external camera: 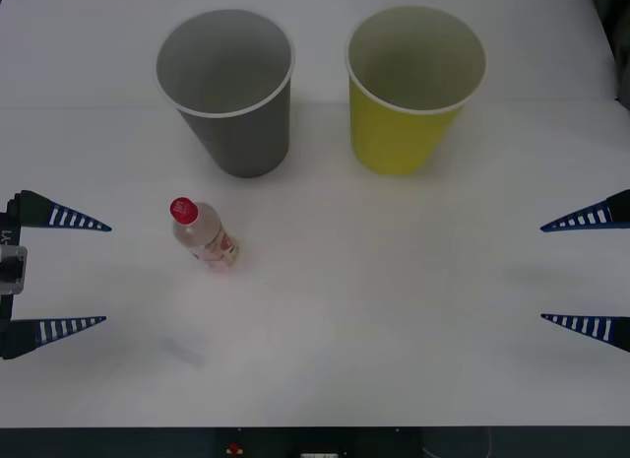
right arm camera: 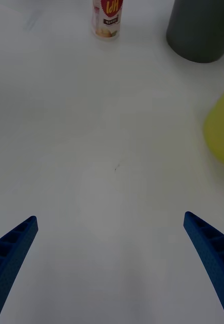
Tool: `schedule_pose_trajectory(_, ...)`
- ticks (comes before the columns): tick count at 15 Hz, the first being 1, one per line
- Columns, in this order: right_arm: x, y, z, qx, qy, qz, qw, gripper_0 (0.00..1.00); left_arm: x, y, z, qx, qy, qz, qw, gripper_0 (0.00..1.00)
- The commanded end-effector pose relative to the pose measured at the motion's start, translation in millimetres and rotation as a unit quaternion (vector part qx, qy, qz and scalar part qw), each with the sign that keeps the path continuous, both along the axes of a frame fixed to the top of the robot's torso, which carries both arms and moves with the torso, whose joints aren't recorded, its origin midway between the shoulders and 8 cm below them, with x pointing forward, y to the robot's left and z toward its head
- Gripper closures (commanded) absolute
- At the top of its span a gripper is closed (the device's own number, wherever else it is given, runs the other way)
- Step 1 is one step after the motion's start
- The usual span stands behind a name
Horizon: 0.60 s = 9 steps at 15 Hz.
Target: Put the can into the green bin and the plastic bottle into the gray bin
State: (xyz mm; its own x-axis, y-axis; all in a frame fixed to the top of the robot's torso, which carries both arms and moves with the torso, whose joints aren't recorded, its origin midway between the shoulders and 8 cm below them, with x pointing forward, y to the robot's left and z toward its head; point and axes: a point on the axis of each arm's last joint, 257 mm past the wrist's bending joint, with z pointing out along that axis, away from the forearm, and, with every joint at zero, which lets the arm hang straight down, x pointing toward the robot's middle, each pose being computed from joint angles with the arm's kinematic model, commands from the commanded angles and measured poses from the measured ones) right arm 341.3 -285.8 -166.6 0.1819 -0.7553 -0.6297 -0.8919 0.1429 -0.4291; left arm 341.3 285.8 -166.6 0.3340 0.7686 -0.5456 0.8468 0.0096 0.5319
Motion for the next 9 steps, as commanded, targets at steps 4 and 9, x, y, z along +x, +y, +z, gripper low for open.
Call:
schedule_pose_trajectory(4,0,0,0,0.0,0.0,0.0,1.0,0.0,4,-3,13,-0.018,-0.013,0.004,0.9997,0.0)
schedule_pose_trajectory(9,0,0,0,0.0,0.0,0.0,1.0,0.0,12,15,2,-0.04,0.007,0.044,0.9982,0.0)
